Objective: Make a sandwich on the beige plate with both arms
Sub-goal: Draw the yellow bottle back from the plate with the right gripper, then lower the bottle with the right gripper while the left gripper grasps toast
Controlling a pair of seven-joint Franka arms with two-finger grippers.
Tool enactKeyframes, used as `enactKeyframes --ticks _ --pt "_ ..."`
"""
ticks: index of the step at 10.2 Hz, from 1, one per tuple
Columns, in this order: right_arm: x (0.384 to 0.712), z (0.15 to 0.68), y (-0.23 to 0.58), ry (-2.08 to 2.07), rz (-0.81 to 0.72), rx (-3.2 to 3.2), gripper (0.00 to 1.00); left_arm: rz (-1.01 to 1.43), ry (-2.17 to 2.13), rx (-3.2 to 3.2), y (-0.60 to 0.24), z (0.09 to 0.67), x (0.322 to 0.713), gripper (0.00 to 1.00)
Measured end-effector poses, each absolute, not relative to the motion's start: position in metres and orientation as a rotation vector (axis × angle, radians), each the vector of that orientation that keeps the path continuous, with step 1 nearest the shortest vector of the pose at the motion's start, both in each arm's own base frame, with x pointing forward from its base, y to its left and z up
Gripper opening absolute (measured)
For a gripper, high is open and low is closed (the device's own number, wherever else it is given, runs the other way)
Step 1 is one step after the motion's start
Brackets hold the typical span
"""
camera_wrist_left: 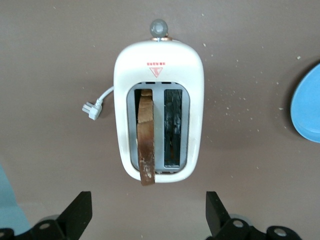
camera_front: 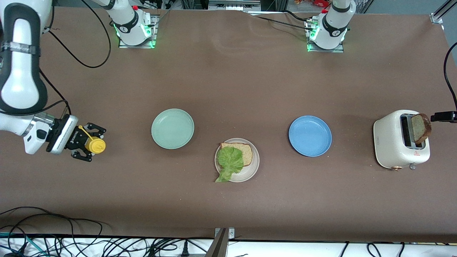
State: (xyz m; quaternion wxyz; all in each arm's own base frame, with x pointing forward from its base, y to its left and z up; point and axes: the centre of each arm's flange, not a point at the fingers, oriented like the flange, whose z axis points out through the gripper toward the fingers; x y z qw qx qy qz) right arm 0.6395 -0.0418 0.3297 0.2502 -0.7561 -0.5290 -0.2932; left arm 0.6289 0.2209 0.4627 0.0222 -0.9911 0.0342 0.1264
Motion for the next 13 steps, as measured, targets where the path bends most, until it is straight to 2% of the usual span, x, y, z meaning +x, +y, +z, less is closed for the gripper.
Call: enactKeyframes --ticks 6,10,13 --pt "0.526 0.18 -0.134 -1.192 -1.081 -1.722 0.03 0.182 0.071 -3.08 0.235 0.432 0.575 1.0" --pt "0.496 0.103 -0.125 -1.03 -1.167 -1.588 0.03 0.099 0.059 -3.069 0.241 0.425 0.568 1.0" --pt "0.491 0.076 -0.11 -0.969 -1.199 -1.56 0.03 0.116 0.054 -3.073 0.239 0.413 0.565 1.0"
